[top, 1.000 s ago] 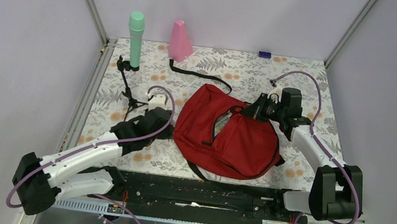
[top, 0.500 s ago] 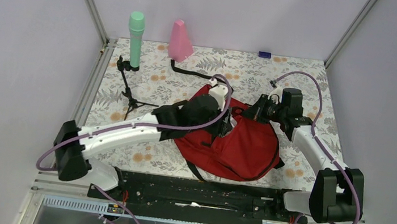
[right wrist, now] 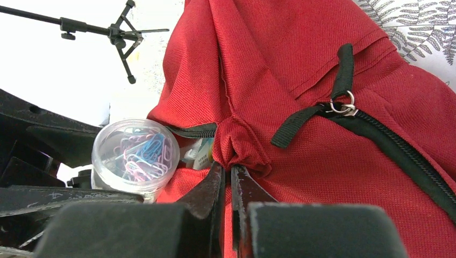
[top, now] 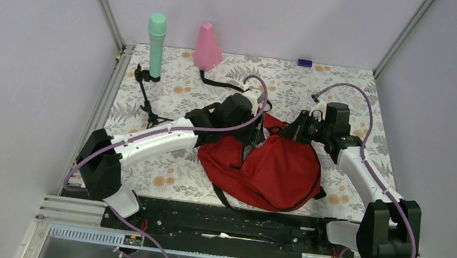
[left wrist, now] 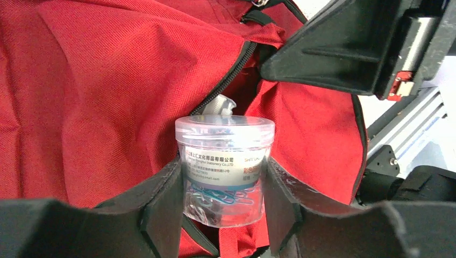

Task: Pack the student bag
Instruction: Place the stationery in the student bag.

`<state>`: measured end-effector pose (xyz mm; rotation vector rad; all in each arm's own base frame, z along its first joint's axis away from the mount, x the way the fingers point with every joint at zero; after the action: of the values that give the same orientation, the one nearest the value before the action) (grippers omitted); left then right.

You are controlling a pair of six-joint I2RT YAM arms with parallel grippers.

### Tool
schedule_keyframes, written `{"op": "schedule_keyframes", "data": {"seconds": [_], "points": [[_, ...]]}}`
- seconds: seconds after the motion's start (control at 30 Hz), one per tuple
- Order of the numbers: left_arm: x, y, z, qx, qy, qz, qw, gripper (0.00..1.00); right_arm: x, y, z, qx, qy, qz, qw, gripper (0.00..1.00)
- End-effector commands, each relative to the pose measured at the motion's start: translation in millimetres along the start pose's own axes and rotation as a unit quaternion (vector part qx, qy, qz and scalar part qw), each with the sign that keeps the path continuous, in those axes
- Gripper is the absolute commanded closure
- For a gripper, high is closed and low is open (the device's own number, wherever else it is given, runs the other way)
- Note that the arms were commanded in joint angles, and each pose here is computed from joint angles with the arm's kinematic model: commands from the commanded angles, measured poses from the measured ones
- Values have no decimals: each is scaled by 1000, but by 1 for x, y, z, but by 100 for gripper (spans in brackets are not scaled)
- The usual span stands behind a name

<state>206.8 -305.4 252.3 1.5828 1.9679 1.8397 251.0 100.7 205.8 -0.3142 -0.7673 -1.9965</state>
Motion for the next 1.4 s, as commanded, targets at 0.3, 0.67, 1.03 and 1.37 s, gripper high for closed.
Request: {"op": "schedule_keyframes", "data": {"seconds": [0.3,0.67,1.03,1.37], "points": [[-16,-15,-9,-91,41,9,995,58,24,17,37,54,55,-33,996,95],[-10,-35,14,-86,162,31,983,56,34,18,42,75,42,-38,996,94],[-17,-37,8,-90,204,20,975,33,36,18,44,75,42,-43,995,94],[22,-17,-9,-81,157,-23,984,11,37,20,46,74,42,-46,995,93]]}}
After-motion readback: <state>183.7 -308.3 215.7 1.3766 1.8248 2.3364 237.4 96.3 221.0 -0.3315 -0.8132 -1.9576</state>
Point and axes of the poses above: each gripper's point midway between its finger pads, its own x axis back along the fingers, its own z axis along the line the jaws close on, y = z × x, the point moved 10 cm from there along x, back along the fingers, and after that the axes turned 9 degrees about -x, right-handed, at the moved point
